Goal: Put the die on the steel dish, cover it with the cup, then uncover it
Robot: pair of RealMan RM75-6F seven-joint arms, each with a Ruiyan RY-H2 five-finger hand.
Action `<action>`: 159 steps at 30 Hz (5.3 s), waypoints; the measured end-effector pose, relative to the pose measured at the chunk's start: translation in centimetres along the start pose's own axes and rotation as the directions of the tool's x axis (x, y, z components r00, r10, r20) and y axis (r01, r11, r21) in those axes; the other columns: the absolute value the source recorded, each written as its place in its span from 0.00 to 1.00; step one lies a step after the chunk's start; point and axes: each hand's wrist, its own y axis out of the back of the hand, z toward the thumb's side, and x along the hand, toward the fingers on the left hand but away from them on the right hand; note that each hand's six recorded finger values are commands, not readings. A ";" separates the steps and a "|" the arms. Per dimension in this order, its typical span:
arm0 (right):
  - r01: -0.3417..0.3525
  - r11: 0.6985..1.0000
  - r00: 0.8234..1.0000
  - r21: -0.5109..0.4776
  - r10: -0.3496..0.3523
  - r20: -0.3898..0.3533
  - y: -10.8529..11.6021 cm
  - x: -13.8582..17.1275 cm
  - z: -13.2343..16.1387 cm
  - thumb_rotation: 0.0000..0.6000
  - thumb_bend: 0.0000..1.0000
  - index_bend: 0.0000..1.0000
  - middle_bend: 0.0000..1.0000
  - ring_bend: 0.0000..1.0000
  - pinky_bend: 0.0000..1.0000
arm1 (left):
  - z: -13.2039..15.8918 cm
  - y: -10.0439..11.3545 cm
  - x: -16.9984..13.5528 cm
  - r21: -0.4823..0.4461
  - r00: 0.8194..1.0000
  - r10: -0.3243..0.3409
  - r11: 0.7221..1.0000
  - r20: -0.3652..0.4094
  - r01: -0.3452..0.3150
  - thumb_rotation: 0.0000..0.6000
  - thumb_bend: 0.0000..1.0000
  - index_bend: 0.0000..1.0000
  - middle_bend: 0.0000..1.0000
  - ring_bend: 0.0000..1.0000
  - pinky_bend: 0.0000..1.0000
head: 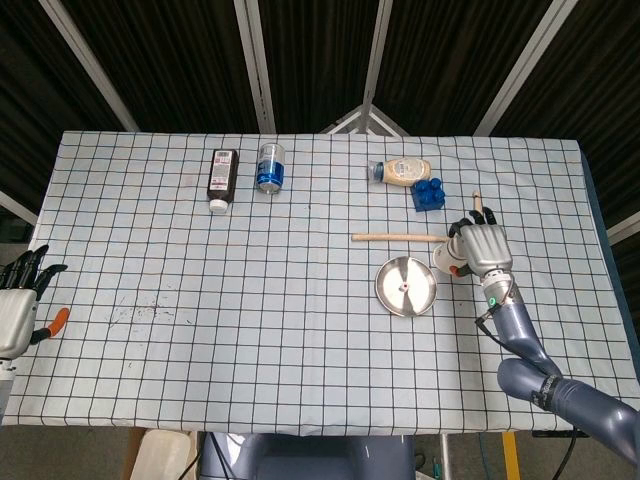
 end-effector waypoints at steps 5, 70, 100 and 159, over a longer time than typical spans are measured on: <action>0.003 1.000 1.000 0.001 -0.003 0.001 0.0 -0.2 0.0 1.00 0.25 0.40 0.35 0.14 0.00 | -0.1 0.0 0.0 0.000 1.000 0.001 1.000 -0.003 -0.001 1.00 0.47 0.22 0.00 0.00 0.10; 0.030 0.999 0.997 0.035 -0.027 -0.070 2.1 1.9 2.0 1.00 0.41 0.40 0.51 0.24 0.00 | 0.0 -0.3 0.1 0.001 1.000 -0.013 1.000 0.001 0.013 1.00 0.47 0.26 0.00 0.00 0.10; 0.028 0.994 0.977 0.106 -0.005 -0.212 0.8 5.2 9.2 1.00 0.41 0.40 0.51 0.24 0.00 | 0.1 -0.4 0.1 0.003 1.000 -0.023 1.000 0.006 0.023 1.00 0.47 0.26 0.00 0.00 0.10; 0.001 0.992 0.969 0.126 0.030 -0.244 -1.0 5.4 7.3 1.00 0.41 0.40 0.51 0.24 0.00 | 0.2 -0.7 0.1 0.025 1.000 -0.024 0.999 -0.004 0.024 1.00 0.47 0.27 0.00 0.00 0.10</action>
